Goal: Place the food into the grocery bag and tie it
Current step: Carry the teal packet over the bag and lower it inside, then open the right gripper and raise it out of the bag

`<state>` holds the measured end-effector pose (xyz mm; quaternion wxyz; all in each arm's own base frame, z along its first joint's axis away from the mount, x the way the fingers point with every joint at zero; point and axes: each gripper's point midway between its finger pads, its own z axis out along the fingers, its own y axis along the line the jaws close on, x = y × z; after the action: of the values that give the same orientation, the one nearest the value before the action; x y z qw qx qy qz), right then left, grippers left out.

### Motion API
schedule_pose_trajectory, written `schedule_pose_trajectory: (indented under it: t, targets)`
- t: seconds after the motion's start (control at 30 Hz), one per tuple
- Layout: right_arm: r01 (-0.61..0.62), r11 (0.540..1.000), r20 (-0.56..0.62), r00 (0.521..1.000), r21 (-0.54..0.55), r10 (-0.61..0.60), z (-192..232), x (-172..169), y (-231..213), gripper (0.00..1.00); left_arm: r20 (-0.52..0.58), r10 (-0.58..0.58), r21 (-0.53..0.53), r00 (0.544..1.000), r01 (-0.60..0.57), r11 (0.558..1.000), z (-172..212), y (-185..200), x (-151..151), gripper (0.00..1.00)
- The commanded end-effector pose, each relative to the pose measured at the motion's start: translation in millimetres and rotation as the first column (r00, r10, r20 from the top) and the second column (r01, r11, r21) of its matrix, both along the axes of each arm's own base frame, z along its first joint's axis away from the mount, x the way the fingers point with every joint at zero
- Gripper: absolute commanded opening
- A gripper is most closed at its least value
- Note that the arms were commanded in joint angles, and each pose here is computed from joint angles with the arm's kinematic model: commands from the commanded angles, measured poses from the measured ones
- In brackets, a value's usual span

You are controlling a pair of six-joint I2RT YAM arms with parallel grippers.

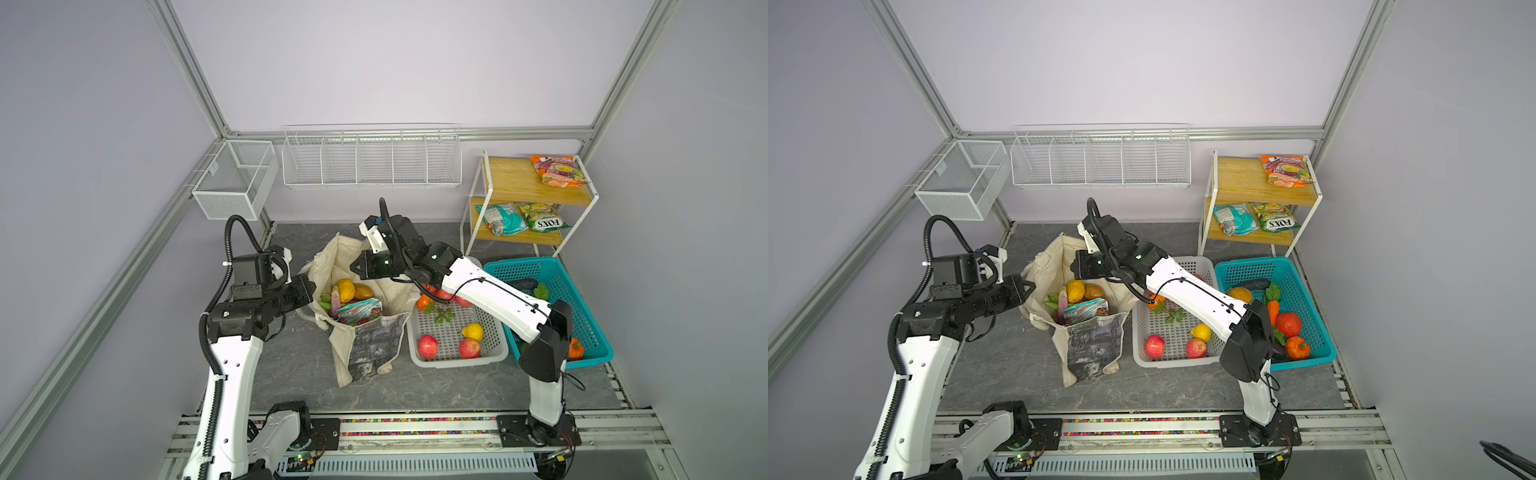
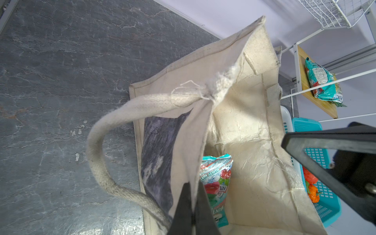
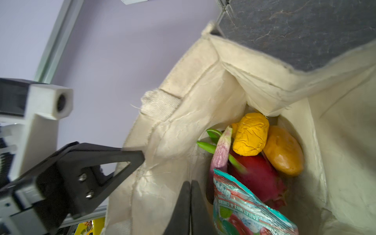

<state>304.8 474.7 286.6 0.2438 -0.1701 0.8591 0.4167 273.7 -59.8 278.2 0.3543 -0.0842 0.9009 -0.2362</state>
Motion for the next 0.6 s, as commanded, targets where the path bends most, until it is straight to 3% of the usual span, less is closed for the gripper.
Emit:
schedule_pose_trajectory:
  t: [0.0,0.17,0.4,0.57]
  targets:
    - [0.003,0.999,-0.014,1.0,-0.038,-0.004,-24.4,5.1,-0.7,0.07,0.072,0.0,0.014,0.997,-0.001,1.0,22.3,2.4,1.8,0.0]
    - [0.061,0.993,0.008,0.998,-0.1,-0.06,-34.7,16.5,-21.4,0.18,0.071,0.002,0.018,0.998,-0.003,1.0,20.2,3.2,3.1,0.0]
    - [0.186,0.964,0.124,0.979,-0.19,-0.165,-24.4,28.7,-71.9,0.56,0.07,0.006,0.021,0.998,-0.007,1.0,17.9,4.0,6.7,0.0]
    - [0.316,0.913,0.211,0.94,-0.256,-0.267,-18.4,40.7,-123.3,0.71,0.07,0.003,0.017,0.998,-0.005,1.0,17.2,3.3,9.4,0.0]
